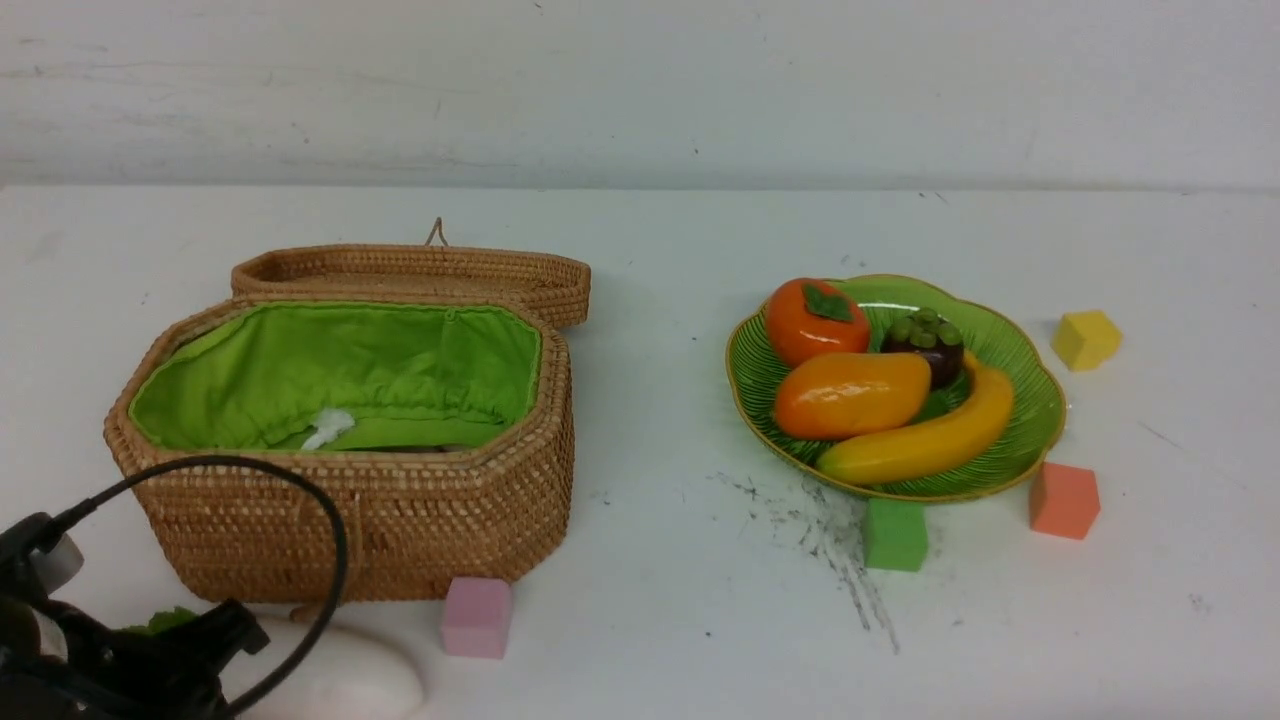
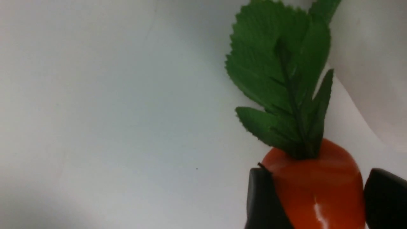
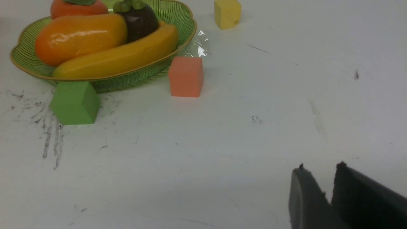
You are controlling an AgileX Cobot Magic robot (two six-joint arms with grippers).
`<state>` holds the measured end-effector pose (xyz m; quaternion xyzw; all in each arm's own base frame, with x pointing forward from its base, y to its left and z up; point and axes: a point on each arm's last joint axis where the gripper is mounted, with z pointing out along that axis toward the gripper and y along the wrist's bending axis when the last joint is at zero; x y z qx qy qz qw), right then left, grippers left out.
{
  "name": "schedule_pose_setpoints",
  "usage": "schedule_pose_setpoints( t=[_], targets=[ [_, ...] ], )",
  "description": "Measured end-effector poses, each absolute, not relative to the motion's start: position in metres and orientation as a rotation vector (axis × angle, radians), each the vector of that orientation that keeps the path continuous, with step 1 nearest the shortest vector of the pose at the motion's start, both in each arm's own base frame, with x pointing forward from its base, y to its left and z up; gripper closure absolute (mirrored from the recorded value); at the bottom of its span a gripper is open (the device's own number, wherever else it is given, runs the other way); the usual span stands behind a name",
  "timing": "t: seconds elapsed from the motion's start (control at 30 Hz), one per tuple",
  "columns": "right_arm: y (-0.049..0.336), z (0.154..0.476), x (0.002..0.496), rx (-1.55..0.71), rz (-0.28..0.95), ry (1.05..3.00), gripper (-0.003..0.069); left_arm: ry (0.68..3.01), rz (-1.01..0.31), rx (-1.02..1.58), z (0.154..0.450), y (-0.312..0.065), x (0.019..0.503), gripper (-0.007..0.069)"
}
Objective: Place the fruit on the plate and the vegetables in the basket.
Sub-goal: Use the left arm to grab a carrot and put it into the left basket
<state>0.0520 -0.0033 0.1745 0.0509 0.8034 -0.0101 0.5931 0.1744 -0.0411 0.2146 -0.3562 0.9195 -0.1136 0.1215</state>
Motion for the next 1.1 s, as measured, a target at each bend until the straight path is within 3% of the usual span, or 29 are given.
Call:
schedule_pose_setpoints(
  t=[0.3,0.6,0.67,0.9,1.1],
  targets=[
    [-0.003,0.175,0.052,0.118,-0.023,1.868,0.0497,2.595,-0.445,-1.010,0.251,-0.041,0.159,0.0242],
    [-0.003,0.175,0.052,0.118,-0.023,1.868,0.0494,2.316,-0.546,-0.853,0.342,-0.049,0.228,0.0242],
    [-0.003,0.175,0.052,0.118,-0.023,1.868,0.0491,2.297,-0.544,-0.843,0.347,-0.053,0.248,0.0242],
    [-0.003,0.175,0.052,0.119,-0.023,1.868,0.0480,2.328,-0.525,-0.907,0.326,-0.068,0.326,0.0242],
    [-0.003,0.175,0.052,0.119,-0.023,1.867,0.0476,2.355,-0.496,-1.095,0.306,-0.073,0.357,0.0242]
  ],
)
